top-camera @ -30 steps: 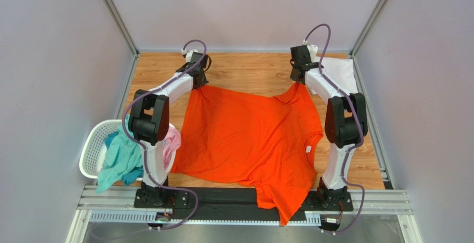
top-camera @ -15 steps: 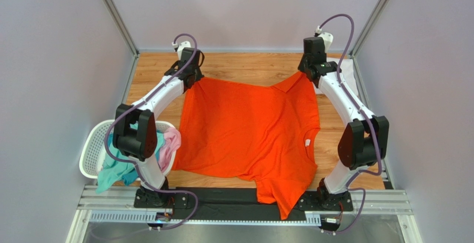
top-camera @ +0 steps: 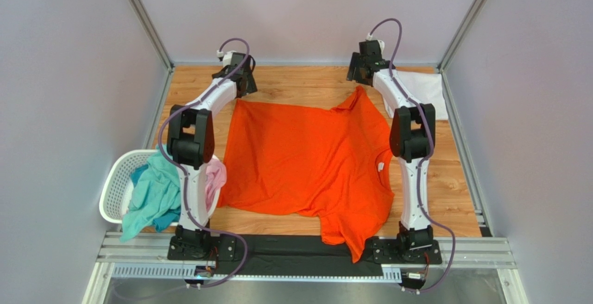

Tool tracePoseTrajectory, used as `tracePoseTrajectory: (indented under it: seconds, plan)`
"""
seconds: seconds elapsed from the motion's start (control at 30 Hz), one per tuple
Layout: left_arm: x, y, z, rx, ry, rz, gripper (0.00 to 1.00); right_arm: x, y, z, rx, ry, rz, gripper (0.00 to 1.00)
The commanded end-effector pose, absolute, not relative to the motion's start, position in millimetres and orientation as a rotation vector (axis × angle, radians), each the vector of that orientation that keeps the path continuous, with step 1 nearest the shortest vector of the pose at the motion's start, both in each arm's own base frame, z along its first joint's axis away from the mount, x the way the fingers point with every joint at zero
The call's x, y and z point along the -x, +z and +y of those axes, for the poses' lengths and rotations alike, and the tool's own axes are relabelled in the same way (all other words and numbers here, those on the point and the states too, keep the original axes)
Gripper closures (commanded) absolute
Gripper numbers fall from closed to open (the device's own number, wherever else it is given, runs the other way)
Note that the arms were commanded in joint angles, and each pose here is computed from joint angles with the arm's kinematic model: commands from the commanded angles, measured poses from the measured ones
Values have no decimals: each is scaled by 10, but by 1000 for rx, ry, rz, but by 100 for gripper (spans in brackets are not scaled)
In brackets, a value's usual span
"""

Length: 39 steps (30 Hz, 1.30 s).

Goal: Fold and stack the t-shirts
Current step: Flatten the tshirt out

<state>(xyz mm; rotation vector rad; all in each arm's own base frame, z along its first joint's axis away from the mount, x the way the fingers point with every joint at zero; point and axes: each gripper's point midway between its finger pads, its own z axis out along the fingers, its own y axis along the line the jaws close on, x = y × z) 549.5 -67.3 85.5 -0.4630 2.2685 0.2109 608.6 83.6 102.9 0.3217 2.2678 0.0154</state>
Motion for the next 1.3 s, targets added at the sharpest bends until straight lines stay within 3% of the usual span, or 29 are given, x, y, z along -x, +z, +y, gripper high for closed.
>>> tracePoseTrajectory:
  seconds: [0.0, 0.07, 0.27, 0.43, 0.67, 1.0, 1.2, 1.27]
  plan:
    - [-5465, 1213, -603, 466, 194, 2240, 0, -6081, 1428, 1035, -241, 127, 2251, 25]
    - [-5364, 1324, -662, 465, 135, 2239, 0, -5951, 1489, 1071, -234, 141, 2250, 6]
    - [-4853, 1642, -884, 446, -18, 2239, 0, -5514, 1493, 1336, -180, 278, 2300, 7]
    - [-4202, 1638, -1171, 380, -156, 2277, 0, -5140, 1126, 1367, -255, 314, 2447, 9]
    - [-3595, 1164, -1324, 359, -314, 2358, 0, -5104, 871, 1495, -276, 379, 2537, 28]
    - [-3403, 729, -1280, 352, -282, 2441, 0, -5275, 619, 1518, -325, 358, 2555, 37]
    - [-3337, 533, -1215, 374, -222, 2496, 0, -5323, 492, 1534, -335, 357, 2570, 52]
    - [-3324, 498, -1180, 386, -197, 2500, 0, -5329, 467, 1549, -333, 365, 2575, 63]
